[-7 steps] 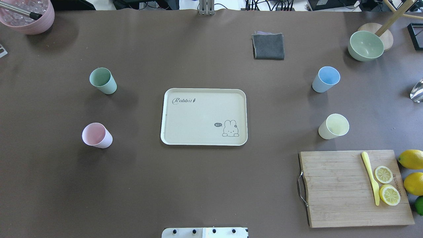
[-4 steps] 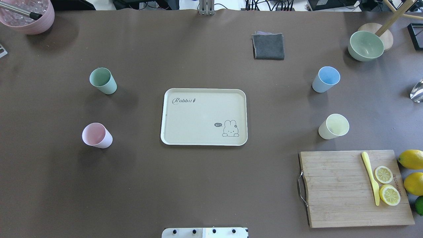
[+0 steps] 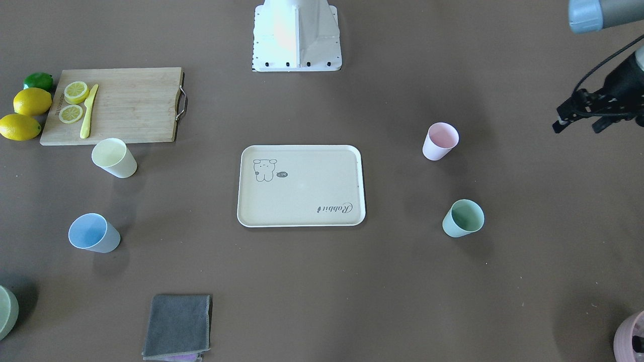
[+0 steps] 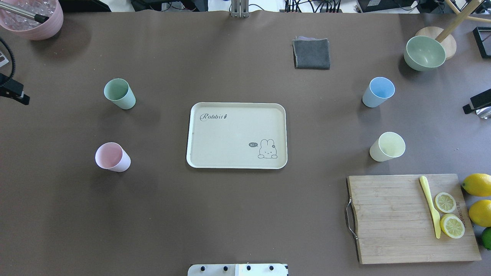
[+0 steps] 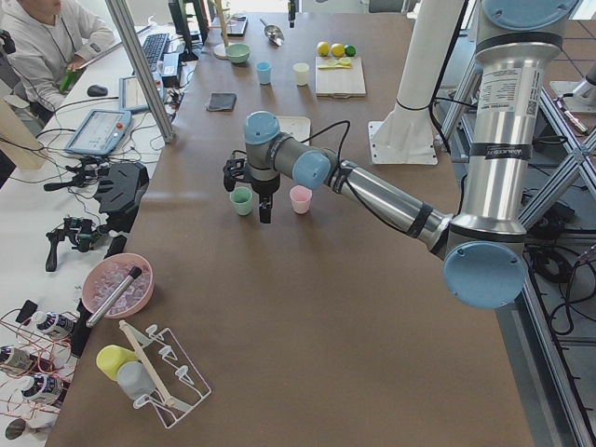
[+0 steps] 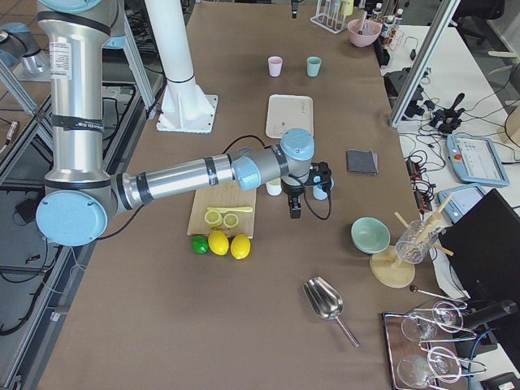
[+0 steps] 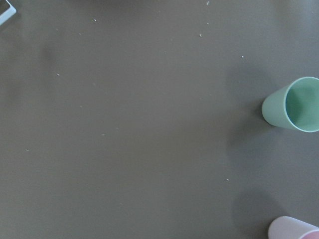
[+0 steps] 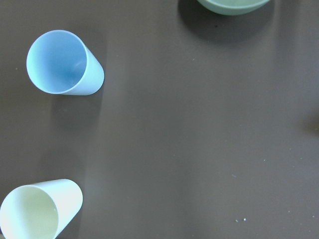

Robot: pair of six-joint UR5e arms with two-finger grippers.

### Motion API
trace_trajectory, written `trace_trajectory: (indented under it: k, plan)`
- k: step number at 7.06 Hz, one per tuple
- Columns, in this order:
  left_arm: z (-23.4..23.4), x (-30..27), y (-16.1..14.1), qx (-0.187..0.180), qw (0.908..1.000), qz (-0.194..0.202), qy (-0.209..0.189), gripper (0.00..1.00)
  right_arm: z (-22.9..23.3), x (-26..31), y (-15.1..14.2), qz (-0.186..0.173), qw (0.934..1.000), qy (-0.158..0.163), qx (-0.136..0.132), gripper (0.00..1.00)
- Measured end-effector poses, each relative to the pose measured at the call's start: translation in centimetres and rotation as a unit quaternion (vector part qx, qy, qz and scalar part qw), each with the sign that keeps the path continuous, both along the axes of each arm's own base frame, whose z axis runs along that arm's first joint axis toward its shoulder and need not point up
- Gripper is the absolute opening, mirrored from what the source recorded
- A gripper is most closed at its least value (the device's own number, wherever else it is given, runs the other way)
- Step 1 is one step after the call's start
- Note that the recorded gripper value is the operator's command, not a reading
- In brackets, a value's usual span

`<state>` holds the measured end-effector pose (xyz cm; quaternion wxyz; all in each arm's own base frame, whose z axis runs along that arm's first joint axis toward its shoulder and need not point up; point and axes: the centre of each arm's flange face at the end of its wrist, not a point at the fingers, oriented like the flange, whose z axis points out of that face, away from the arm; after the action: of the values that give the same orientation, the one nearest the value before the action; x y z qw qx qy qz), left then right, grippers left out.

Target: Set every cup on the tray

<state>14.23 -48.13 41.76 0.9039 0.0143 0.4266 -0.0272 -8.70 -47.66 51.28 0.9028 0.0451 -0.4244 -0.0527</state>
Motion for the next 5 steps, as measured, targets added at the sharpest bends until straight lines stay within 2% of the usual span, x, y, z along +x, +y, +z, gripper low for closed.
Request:
trace_trajectory:
  k: [2, 4, 5]
  plan:
    - [-0.8, 5.6, 1.6, -0.011, 0.9998, 0.012, -0.009, 0.97, -0.7, -4.3, 0.8, -0.020, 0.9997, 0.001, -0.017, 0.92]
    - [-0.6, 8.0, 2.4, -0.011, 0.9996, 0.021, -0.017, 0.97, -2.8, -9.8, 1.1, -0.025, 0.9991, 0.011, -0.031, 0.78]
    - [-0.6, 8.5, 2.5, -0.010, 0.9995, 0.022, -0.017, 0.97, -3.4, -12.3, 1.3, -0.027, 0.9988, 0.022, -0.033, 0.78]
